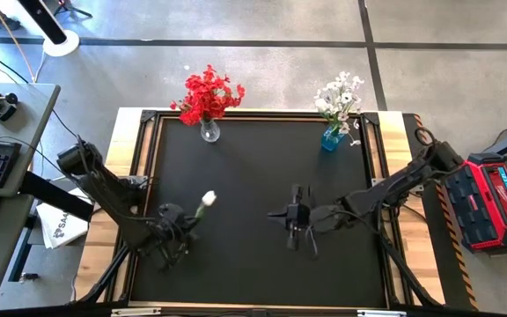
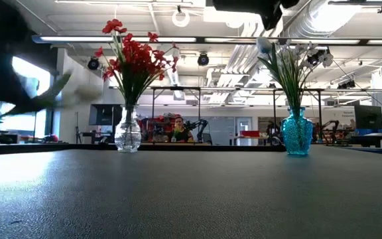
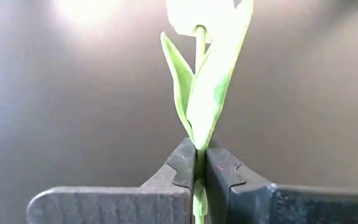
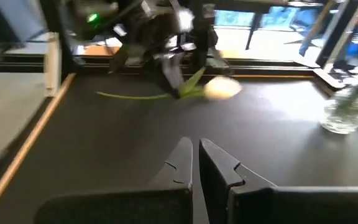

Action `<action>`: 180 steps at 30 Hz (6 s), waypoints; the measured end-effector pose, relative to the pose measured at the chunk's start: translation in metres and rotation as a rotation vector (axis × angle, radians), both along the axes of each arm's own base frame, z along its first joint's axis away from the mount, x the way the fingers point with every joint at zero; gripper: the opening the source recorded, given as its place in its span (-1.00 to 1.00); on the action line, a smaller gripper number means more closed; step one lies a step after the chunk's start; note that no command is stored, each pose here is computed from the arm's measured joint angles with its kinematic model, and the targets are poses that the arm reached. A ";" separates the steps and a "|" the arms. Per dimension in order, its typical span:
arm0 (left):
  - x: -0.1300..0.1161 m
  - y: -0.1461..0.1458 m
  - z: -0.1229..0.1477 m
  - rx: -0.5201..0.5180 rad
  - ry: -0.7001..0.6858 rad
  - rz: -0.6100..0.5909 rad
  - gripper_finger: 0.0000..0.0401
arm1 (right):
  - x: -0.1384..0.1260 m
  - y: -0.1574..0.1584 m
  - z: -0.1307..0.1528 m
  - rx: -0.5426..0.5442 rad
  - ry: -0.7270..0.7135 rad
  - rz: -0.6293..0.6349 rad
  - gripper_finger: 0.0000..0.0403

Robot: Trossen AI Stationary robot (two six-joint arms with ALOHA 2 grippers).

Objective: Sort flowers into vase by color
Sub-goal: Put the white flower into the blue vase, then return to Home Position

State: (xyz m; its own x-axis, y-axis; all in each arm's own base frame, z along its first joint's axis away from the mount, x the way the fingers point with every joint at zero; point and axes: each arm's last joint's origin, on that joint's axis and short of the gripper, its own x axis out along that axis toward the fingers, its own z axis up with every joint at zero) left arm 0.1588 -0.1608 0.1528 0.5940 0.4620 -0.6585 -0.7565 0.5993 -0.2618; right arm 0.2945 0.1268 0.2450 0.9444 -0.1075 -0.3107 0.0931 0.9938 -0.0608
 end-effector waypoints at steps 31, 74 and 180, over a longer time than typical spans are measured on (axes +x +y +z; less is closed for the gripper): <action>0.108 0.026 0.095 0.718 -0.356 -0.698 -1.00 | 0.050 -0.003 -0.014 0.007 -0.467 0.118 -0.13; 0.099 0.053 0.056 0.609 0.006 -0.478 -0.22 | -0.129 -0.097 0.112 -0.158 -0.199 -0.715 -1.00; 0.090 0.044 0.072 0.546 -0.107 -0.490 -0.22 | -0.170 -0.147 0.065 0.294 -0.175 -0.188 0.21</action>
State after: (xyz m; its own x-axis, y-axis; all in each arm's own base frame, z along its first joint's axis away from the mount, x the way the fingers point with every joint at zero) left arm 0.2488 -0.1167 0.2249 0.8641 0.3726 -0.3384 -0.3559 0.9277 0.1128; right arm 0.1242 -0.0206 0.3099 0.9583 -0.2137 -0.1896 0.2585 0.9311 0.2573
